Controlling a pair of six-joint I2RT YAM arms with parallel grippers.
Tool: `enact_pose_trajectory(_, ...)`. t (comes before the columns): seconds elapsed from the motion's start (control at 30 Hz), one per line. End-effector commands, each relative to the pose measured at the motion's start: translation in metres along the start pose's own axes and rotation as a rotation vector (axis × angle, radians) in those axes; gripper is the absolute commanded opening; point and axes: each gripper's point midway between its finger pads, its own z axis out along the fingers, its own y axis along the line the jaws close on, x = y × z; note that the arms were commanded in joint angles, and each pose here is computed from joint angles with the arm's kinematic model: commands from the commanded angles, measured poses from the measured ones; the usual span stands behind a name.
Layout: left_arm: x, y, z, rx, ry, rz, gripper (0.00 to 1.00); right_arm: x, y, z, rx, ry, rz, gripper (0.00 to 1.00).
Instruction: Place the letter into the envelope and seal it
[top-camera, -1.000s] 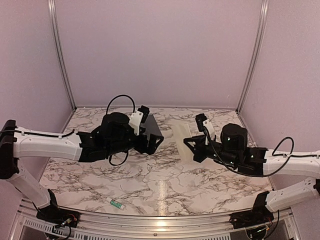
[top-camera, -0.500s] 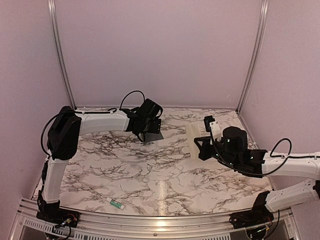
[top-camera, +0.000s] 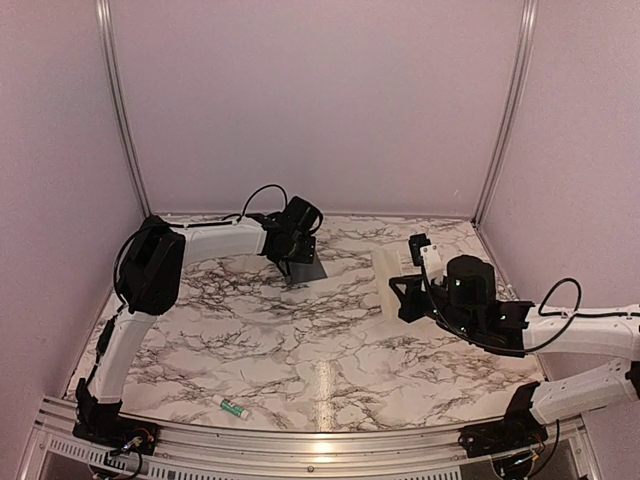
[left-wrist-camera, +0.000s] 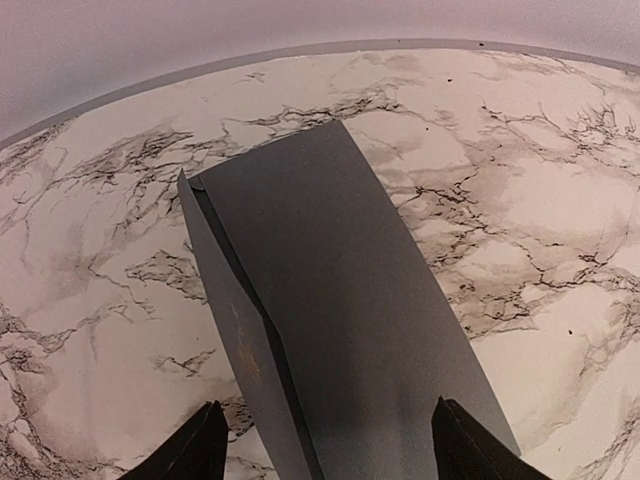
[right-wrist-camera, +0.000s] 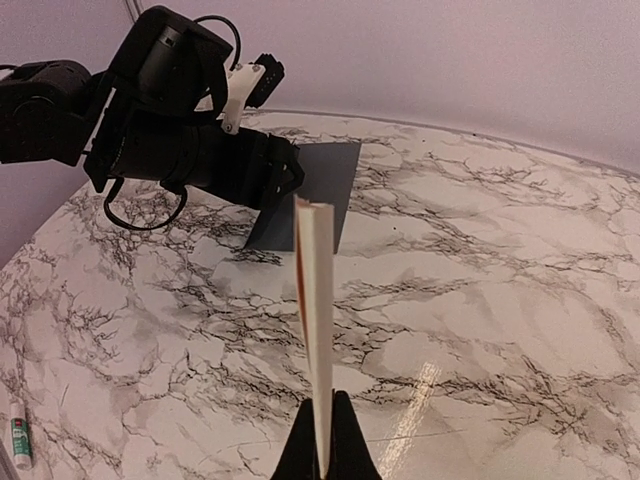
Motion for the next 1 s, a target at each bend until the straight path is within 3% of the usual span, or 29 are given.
enact_pose_trajectory(0.0,0.015,0.005,0.016,-0.013,0.055,-0.004,0.72,-0.005,0.001,-0.001,-0.018,-0.035,-0.016,0.00)
enact_pose_trajectory(0.53,0.027,0.017,0.031,-0.059,0.073,-0.011,0.65,-0.005,0.000,-0.002,-0.019,-0.036,-0.021,0.00)
enact_pose_trajectory(0.97,0.032,0.024,0.032,-0.091,0.075,0.004,0.44,-0.005,-0.002,-0.005,-0.014,-0.041,-0.022,0.00)
